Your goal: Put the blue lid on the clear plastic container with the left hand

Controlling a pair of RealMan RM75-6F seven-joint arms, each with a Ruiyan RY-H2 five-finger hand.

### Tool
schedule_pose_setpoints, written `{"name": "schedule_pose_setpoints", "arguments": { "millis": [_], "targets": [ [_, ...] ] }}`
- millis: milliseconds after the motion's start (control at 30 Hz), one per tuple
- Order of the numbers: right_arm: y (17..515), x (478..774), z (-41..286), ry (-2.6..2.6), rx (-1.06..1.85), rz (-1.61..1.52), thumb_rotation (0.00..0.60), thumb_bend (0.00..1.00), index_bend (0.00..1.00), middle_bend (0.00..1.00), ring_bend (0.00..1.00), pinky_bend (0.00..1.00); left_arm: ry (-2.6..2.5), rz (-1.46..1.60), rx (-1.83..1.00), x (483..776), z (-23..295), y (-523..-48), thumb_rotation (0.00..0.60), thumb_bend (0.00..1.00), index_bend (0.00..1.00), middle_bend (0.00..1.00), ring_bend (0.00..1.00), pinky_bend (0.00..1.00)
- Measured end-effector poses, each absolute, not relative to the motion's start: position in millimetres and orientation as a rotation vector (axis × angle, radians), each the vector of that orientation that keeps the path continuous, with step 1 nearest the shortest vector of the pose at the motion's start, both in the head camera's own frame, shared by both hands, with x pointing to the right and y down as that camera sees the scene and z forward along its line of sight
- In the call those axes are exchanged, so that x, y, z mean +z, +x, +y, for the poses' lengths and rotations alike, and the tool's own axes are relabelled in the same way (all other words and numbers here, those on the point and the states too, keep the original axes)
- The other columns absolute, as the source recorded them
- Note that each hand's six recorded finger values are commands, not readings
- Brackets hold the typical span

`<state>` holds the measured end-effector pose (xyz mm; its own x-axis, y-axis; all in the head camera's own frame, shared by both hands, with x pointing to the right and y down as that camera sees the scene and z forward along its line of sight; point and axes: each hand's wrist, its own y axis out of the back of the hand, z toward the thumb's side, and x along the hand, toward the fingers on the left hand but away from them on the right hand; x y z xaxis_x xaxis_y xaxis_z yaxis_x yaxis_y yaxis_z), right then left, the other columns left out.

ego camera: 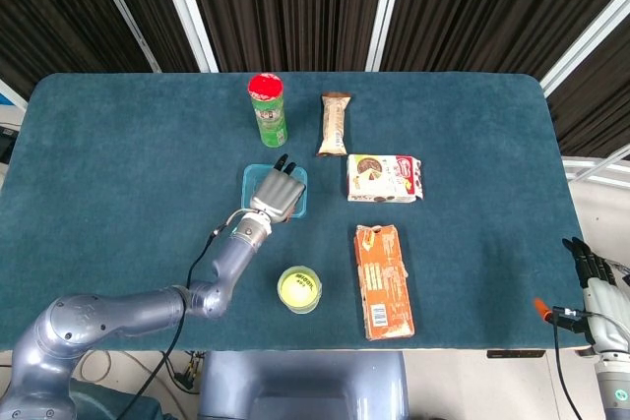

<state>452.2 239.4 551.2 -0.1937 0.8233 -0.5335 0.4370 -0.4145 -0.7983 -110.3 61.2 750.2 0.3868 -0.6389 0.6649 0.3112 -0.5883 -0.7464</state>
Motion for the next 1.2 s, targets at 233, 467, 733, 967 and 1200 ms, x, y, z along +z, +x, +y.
{"name": "schedule_pose_setpoints", "arguments": {
  "millis": [233,467,733,967,1200],
  "targets": [
    [452,551,239,-1.740,1.639,-1.464,0.600,0.29,0.07,0.00,0.00,0.00,-1.768,0.347,-1.313,735,52,-107,0.600,0.51,0.68,0.54,0.12,0.04],
    [452,551,239,-1.737,1.631,-1.461,0.600,0.29,0.07,0.00,0.00,0.00,-1.791,0.475,-1.234,698,37,-108,0.600,0.48,0.47,0.36,0.11,0.04],
    [452,551,238,-1.726,1.628,-1.455,0.600,0.29,0.07,0.00,0.00,0.00,-1.781,0.587,-1.172,648,33,-138,0.600,0.36,0.28,0.18,0.04,0.04],
    [449,550,237,-1.722,1.613,-1.425,0.600,0.29,0.07,0.00,0.00,0.00,-1.707,0.666,-1.237,613,55,-209,0.600,0.34,0.21,0.12,0.02,0.03],
    [444,548,236,-1.724,1.564,-1.370,0.600,0.29,0.07,0.00,0.00,0.00,-1.620,0.827,-1.380,595,91,-309,0.600,0.34,0.19,0.11,0.00,0.01]
  ]
}}
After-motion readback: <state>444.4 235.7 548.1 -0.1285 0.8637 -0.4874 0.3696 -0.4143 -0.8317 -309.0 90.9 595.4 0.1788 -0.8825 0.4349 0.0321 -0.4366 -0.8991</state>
